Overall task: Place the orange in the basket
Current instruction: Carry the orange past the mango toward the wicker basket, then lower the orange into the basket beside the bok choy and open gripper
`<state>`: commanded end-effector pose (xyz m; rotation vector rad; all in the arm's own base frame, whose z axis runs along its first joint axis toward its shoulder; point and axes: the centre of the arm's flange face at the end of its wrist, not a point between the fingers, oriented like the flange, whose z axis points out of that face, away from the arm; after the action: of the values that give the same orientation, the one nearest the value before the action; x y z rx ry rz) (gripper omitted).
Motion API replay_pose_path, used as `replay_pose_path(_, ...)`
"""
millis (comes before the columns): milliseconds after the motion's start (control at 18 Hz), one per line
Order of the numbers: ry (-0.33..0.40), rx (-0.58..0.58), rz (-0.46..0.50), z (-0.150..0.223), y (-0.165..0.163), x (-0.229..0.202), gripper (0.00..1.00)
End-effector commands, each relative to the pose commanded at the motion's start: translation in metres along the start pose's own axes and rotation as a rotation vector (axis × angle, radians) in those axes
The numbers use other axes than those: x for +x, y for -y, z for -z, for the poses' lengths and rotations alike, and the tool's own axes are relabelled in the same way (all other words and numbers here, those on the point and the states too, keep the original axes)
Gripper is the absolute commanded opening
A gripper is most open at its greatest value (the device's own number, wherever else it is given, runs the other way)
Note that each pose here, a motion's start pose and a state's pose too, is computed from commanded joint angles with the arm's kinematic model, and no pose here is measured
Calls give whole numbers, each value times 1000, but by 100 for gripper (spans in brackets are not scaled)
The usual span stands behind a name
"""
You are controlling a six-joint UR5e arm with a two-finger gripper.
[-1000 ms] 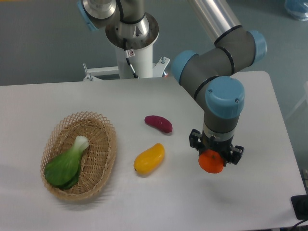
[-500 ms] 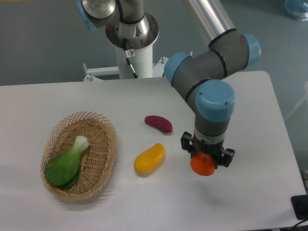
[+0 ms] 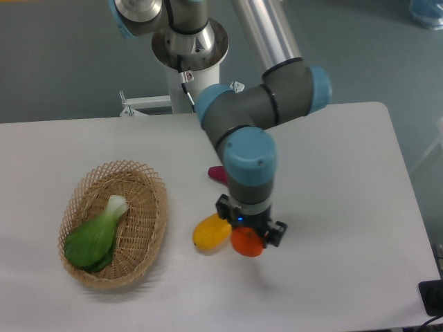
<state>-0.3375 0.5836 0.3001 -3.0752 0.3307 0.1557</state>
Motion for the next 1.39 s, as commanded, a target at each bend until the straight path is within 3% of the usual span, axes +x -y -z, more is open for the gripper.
replay_pose_path(389, -14, 13, -53, -5, 71, 95, 65)
replay_pose_path(667, -31, -2, -172, -16, 102, 174, 68)
replay_pose_path(889, -30, 14, -200, -22, 115, 193, 76)
replay_pose_path(1167, -55, 38, -145, -23, 122, 202, 100)
replay_pose_path(1278, -124, 86, -141, -24, 125, 212, 100)
replay_pose_path(1389, -133, 103, -138, -20, 127, 211, 100)
